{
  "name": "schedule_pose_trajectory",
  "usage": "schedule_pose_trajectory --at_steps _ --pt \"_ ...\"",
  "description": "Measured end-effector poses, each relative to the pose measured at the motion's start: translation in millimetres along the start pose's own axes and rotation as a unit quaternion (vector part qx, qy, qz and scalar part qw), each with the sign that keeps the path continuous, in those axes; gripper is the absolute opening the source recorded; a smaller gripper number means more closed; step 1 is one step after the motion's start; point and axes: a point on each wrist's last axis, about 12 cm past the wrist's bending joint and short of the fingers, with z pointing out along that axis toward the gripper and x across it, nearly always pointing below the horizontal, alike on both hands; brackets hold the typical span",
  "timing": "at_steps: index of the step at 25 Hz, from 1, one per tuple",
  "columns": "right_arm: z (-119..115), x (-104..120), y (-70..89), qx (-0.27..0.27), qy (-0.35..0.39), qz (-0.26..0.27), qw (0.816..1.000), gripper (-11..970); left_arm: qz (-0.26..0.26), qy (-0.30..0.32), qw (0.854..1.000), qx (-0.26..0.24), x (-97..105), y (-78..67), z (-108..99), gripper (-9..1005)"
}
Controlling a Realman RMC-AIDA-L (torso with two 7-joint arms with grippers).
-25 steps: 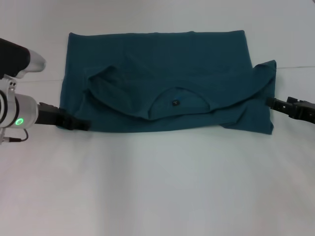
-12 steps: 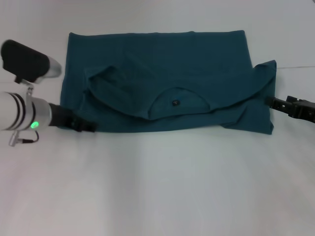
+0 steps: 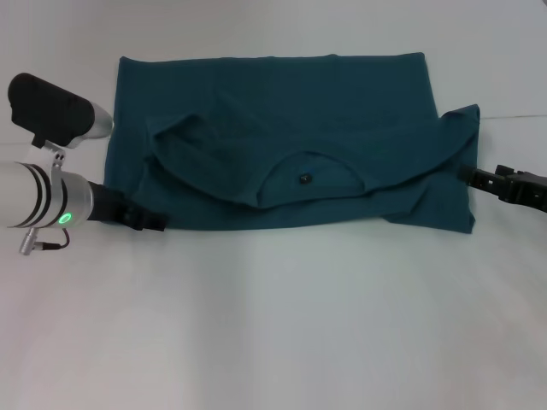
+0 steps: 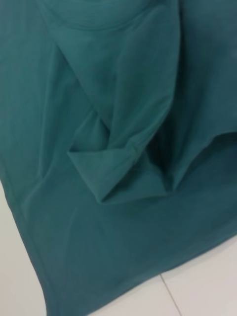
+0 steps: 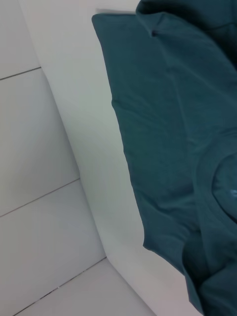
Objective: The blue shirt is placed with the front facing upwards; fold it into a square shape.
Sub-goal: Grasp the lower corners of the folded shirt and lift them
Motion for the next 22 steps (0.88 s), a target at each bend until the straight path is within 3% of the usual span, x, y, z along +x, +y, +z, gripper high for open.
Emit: schedule_pose_trajectory --at_steps 22 --pt "3.1 -6.1 2.1 -0.004 -0.008 0.000 1.000 867 -0.010 0.005 1.000 0.003 1.7 -2.5 1.8 774"
